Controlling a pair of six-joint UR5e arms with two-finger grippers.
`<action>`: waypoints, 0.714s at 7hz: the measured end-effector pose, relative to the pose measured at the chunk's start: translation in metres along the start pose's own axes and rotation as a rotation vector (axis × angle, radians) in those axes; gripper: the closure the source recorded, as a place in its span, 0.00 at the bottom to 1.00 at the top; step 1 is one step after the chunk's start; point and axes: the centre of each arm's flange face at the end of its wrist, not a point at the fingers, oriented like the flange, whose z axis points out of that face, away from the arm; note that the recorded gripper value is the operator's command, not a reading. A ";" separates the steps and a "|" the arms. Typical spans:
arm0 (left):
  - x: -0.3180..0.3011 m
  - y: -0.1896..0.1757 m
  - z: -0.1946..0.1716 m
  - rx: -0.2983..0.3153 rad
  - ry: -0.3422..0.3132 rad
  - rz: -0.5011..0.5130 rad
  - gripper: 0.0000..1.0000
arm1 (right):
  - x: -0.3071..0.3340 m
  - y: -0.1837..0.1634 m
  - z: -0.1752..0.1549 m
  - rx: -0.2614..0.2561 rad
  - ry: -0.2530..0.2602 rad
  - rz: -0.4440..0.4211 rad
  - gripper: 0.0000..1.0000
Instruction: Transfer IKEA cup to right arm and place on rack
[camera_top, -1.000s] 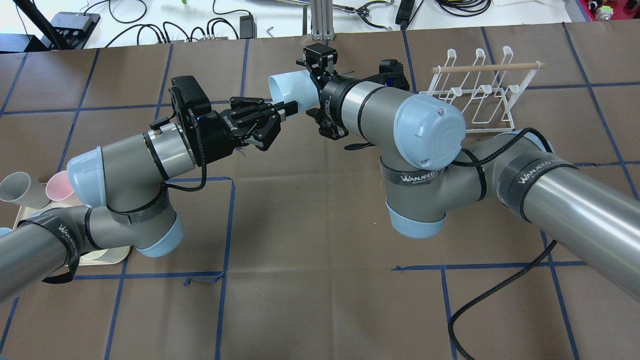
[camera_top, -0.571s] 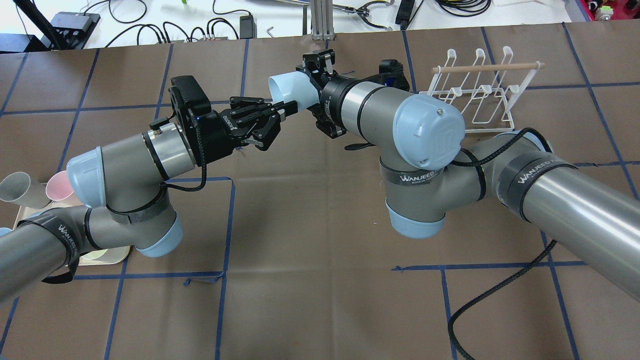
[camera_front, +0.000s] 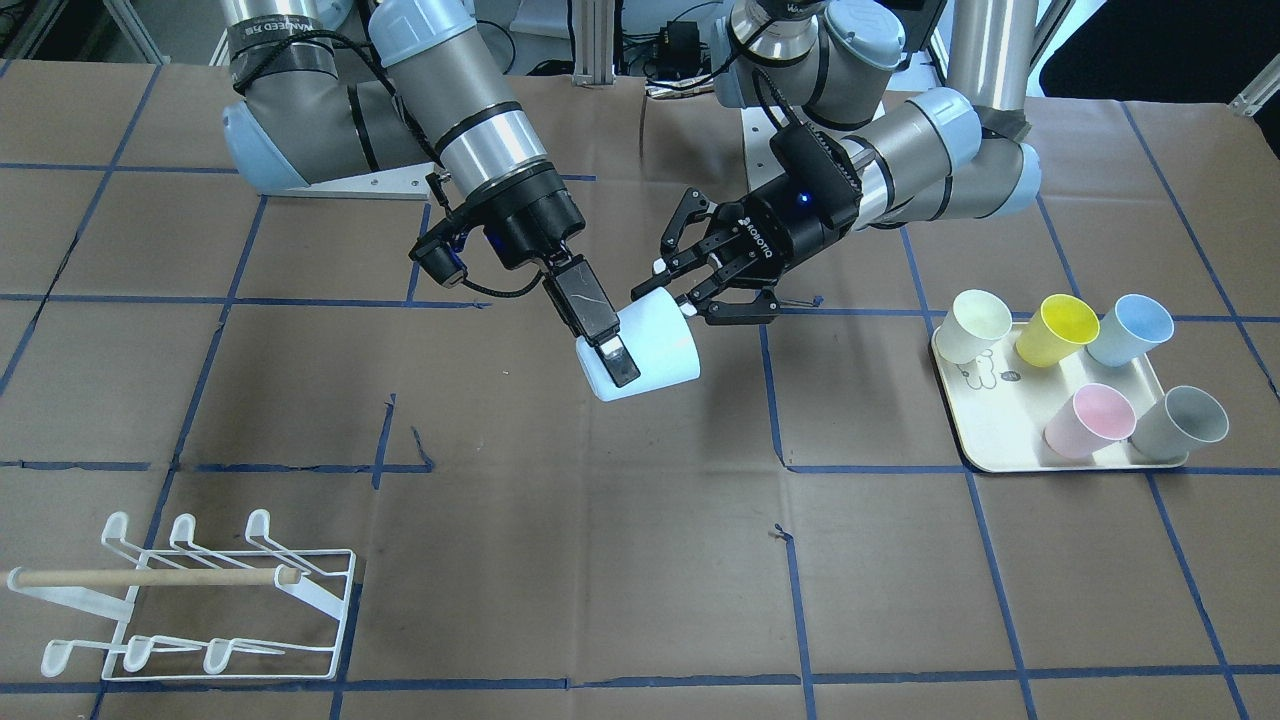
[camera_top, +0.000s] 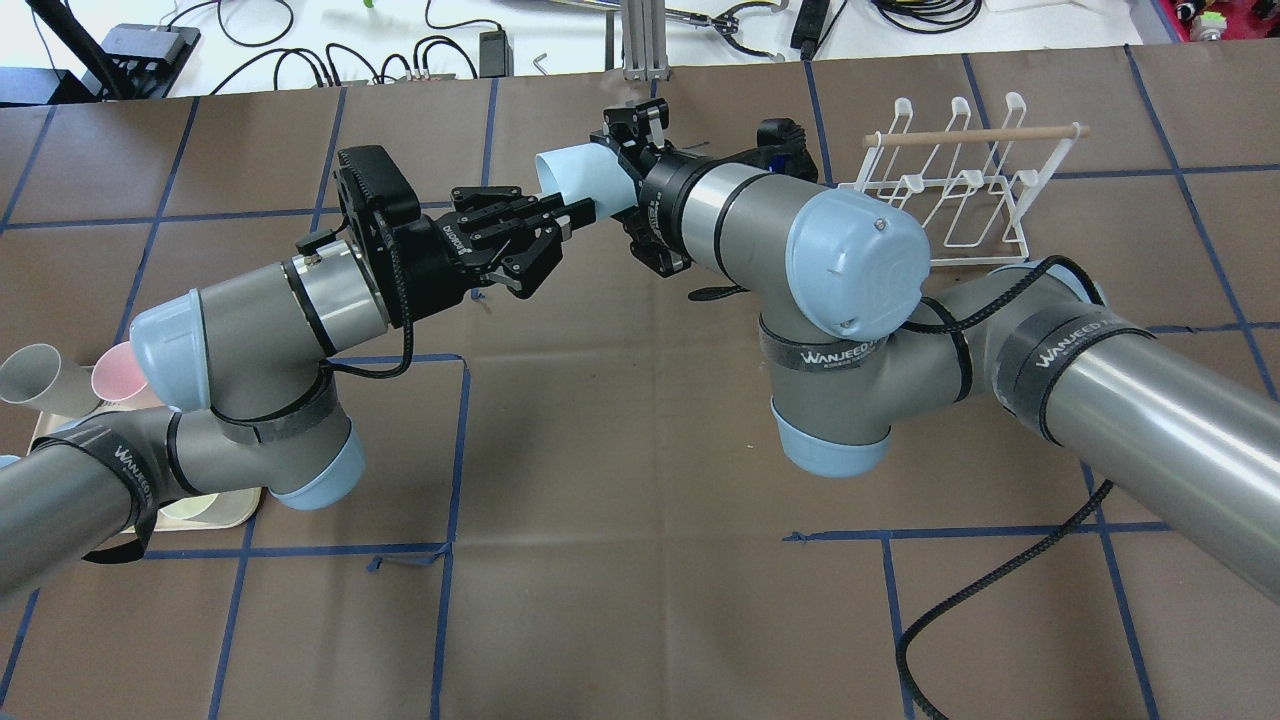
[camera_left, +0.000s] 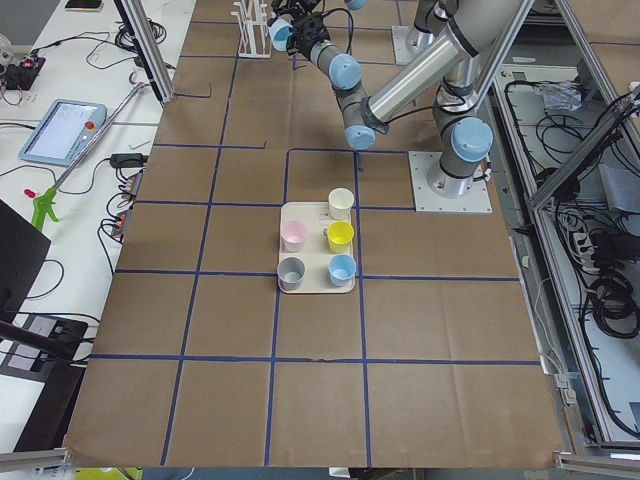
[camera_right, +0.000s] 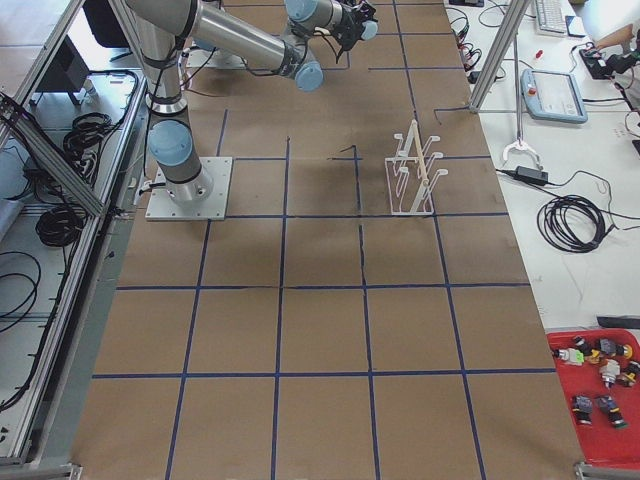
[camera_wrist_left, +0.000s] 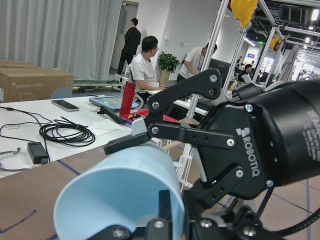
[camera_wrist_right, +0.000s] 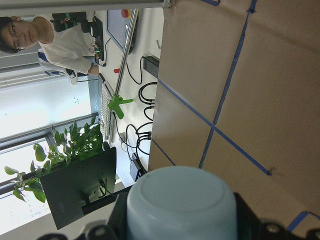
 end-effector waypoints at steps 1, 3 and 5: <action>0.000 -0.001 -0.001 0.001 -0.003 -0.011 0.01 | 0.000 0.000 0.000 -0.001 -0.001 0.000 0.69; -0.005 -0.004 -0.006 0.008 -0.020 -0.031 0.01 | 0.000 0.000 0.000 -0.001 -0.006 -0.002 0.73; -0.030 -0.006 -0.030 0.029 -0.086 -0.048 0.01 | 0.002 -0.011 0.006 0.016 -0.017 0.003 0.76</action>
